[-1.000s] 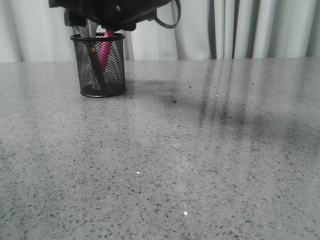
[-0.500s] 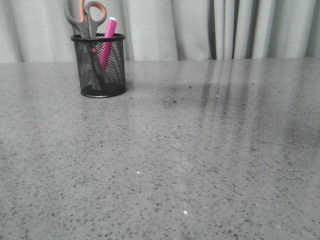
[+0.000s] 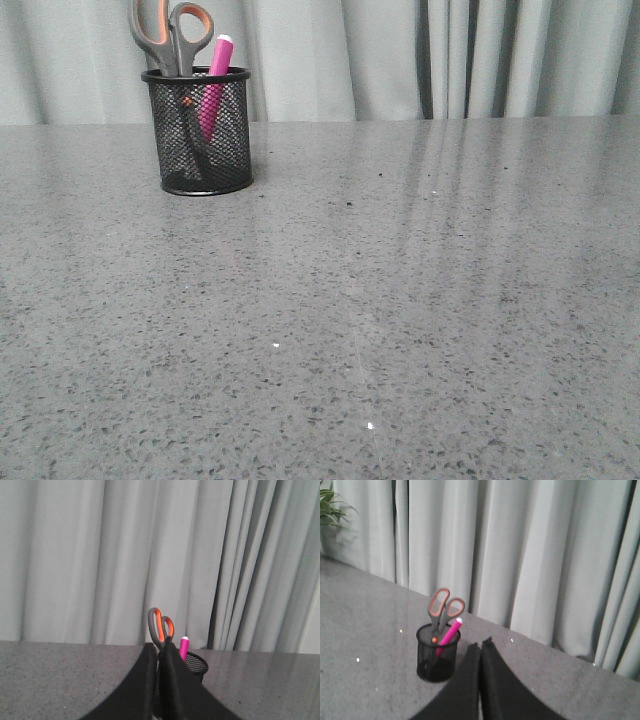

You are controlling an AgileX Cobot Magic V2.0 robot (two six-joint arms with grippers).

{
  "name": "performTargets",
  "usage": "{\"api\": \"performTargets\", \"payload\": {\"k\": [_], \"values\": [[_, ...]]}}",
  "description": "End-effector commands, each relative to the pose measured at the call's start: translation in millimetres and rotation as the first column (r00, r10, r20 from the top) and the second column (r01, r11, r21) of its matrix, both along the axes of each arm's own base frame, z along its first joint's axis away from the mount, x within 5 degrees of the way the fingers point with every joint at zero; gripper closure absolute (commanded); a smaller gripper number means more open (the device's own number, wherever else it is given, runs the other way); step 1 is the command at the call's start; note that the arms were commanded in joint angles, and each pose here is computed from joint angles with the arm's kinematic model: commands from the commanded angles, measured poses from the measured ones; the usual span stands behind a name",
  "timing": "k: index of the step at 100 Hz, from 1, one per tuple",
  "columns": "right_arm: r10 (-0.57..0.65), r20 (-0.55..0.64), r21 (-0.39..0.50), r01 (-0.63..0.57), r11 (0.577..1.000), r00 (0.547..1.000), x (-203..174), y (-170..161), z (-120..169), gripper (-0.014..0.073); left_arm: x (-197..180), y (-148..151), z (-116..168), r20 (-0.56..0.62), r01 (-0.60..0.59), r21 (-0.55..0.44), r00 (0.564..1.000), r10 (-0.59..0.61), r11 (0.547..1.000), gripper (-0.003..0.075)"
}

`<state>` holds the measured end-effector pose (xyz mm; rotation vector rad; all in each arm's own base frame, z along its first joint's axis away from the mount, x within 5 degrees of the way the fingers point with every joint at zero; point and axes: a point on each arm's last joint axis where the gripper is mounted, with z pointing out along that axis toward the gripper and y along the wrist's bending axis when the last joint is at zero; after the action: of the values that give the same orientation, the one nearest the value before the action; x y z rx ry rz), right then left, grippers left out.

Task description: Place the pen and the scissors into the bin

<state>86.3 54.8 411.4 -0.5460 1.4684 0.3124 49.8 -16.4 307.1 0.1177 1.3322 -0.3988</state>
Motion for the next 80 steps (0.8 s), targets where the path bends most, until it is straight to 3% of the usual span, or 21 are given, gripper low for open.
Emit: {"api": "performTargets", "payload": {"k": [1,22,43,80], "values": [[-0.008,0.08,-0.002,0.008,1.0,0.997,-22.7,-18.4,-18.8,0.0664,-1.6,-5.1,4.9,0.007,0.072,-0.032,0.997,-0.072,0.997,0.0739],[-0.044,0.121,0.048,0.038,0.998,0.992,-62.3,-53.1,-56.3,0.0664,-1.9,-5.8,5.1,0.01,0.081,-0.03,0.997,-0.081,0.996,0.0739],[-0.044,0.188,0.094,0.027,0.995,0.981,-73.5,-61.0,-54.1,0.0664,-1.9,-5.8,5.1,0.01,0.081,-0.03,0.997,-0.081,0.996,0.0739],[-0.043,0.193,0.097,0.024,0.995,0.98,-73.7,-60.9,-53.5,0.0664,-1.9,-5.8,5.1,0.01,0.081,-0.03,0.997,-0.081,0.996,0.0739]]}}
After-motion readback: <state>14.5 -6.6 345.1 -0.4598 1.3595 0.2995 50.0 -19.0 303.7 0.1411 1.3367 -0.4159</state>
